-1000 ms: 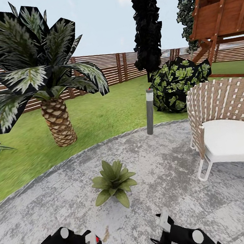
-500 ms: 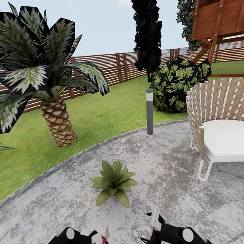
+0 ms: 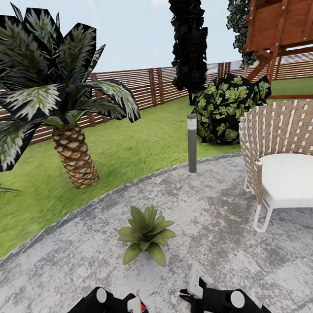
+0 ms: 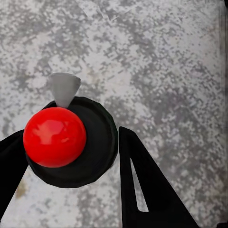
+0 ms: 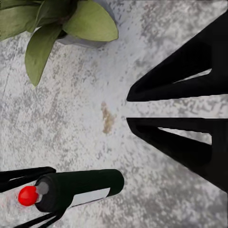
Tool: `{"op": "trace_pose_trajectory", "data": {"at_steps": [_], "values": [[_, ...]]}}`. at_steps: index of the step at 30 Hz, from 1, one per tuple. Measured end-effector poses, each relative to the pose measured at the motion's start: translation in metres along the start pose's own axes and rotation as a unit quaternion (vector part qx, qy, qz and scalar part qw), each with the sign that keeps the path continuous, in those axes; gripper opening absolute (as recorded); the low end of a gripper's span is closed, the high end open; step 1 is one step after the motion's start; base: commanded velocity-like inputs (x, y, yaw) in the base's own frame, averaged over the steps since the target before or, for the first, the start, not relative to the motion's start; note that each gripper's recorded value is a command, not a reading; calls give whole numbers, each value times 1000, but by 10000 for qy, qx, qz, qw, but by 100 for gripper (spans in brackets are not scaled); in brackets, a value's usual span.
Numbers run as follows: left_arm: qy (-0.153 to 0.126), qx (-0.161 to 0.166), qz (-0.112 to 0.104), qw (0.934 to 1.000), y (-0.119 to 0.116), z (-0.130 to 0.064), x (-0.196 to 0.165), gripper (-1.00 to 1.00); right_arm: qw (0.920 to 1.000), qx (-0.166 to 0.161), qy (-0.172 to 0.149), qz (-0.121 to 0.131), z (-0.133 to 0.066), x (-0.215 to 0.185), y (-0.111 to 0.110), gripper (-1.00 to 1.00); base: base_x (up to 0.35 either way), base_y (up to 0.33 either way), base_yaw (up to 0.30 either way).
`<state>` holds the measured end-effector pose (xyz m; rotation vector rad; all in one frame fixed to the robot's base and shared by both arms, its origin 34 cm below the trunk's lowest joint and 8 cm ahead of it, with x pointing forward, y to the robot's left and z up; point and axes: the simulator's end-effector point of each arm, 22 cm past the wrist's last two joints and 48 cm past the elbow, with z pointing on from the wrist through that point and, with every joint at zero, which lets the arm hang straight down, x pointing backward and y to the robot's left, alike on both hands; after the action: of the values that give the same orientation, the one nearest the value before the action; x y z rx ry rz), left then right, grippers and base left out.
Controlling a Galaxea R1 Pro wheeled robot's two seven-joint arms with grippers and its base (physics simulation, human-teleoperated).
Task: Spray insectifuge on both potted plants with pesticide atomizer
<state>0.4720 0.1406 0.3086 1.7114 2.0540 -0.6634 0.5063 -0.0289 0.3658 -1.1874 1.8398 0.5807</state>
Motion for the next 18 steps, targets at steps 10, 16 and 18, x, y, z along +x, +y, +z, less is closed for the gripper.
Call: {"op": "trace_pose_trajectory", "data": {"at_steps": [10,16,18], "values": [[148,231,376,9989,-13,15,-15,-100,9998,-197,16,-82,2,-1,11,-100,0,0,0],[17,203,464,9987,-11,21,-37,-100,9997,-205,-26,-93,5,-6,12,-100,0,0,0],[-21,104,535,9985,-3,18,-45,-100,9997,-215,-49,-88,6,-9,14,-100,0,0,0]]}}
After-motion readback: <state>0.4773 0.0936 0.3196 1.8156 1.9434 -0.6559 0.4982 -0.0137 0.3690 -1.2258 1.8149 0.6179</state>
